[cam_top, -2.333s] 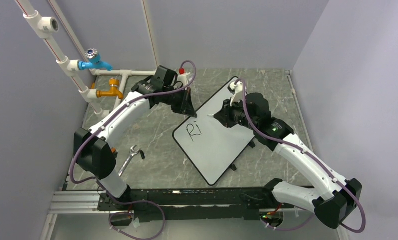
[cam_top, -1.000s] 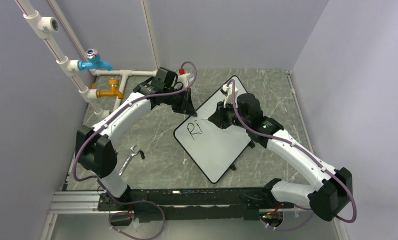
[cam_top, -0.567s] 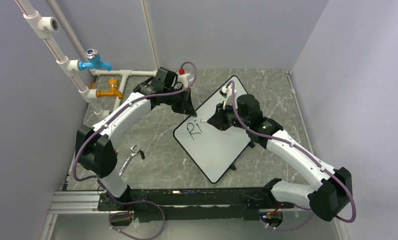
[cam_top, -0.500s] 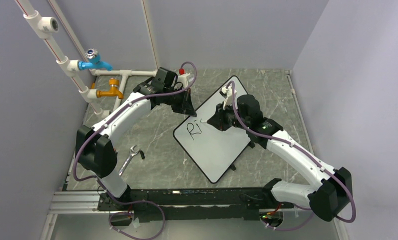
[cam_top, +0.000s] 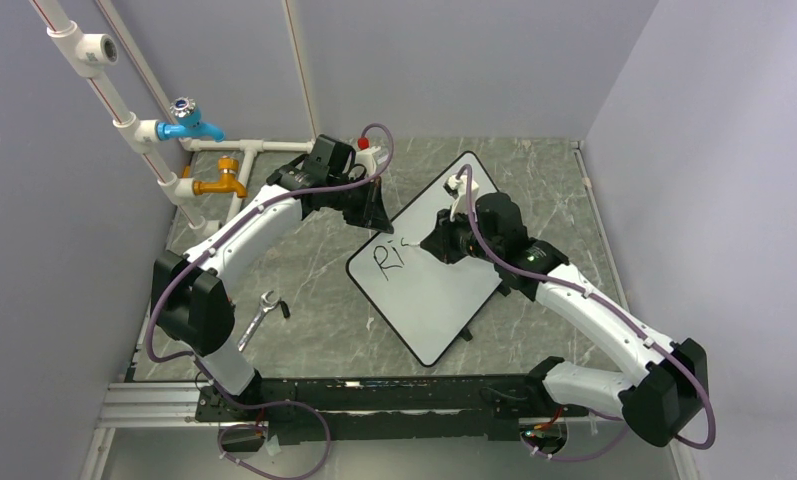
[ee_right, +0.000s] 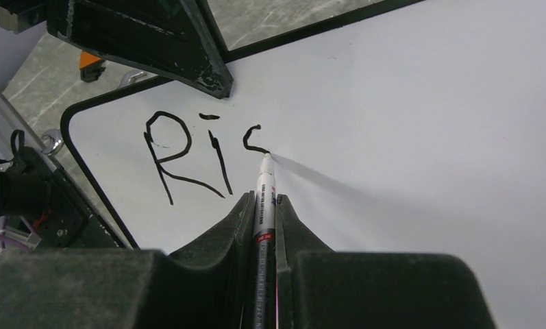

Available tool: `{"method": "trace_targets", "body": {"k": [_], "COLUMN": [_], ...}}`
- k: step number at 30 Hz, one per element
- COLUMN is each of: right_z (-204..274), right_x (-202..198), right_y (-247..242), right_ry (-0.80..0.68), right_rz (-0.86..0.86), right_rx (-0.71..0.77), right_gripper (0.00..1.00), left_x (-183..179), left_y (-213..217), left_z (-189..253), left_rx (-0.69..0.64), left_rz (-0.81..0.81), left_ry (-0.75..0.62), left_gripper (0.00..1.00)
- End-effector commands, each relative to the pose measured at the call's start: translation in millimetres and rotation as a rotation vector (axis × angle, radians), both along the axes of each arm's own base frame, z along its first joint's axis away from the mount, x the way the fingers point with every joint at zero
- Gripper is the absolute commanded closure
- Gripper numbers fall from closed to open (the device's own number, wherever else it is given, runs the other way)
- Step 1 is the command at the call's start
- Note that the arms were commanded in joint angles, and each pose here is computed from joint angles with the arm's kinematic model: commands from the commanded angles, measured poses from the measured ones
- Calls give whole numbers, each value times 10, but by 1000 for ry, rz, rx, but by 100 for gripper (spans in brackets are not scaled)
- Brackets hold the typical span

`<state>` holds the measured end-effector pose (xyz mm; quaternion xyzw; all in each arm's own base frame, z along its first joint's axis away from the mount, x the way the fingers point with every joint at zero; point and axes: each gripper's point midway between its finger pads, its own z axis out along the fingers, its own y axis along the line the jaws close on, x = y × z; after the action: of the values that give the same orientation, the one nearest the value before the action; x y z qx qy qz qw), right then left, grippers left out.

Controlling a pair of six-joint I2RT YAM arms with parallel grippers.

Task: Write a sentence on the whiteboard

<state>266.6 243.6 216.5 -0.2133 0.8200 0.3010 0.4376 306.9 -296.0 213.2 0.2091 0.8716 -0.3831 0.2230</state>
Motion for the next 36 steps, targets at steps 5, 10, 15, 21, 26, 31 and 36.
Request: {"method": "trace_targets", "body": {"k": [5, 10, 15, 21, 26, 31, 36], "right_z": [-140, -177, -158, -48, 102, 378, 719], "right_x": [-58, -135, -190, -181, -139, -126, -108], "right_y": [-124, -118, -60, 51, 110, 144, 155], "right_ry": [32, 45, 48, 43, 19, -29, -82], "right_rz": [-37, -15, 22, 62, 75, 83, 87], "right_rx": [-33, -21, 10, 52, 76, 123, 219], "right_gripper": [100, 100, 100, 100, 100, 100, 100], "left_x": [122, 122, 119, 119, 120, 115, 112], "left_y": [46, 45, 42, 45, 49, 45, 44], "left_z": [196, 189, 185, 180, 179, 176, 176], "left_rx": [0, 2, 0, 2, 2, 1, 1], "left_rz": [17, 18, 19, 18, 19, 17, 17], "left_ry": [-128, -127, -126, -126, -126, -124, -124], "left_gripper": [100, 100, 100, 100, 100, 100, 100]}}
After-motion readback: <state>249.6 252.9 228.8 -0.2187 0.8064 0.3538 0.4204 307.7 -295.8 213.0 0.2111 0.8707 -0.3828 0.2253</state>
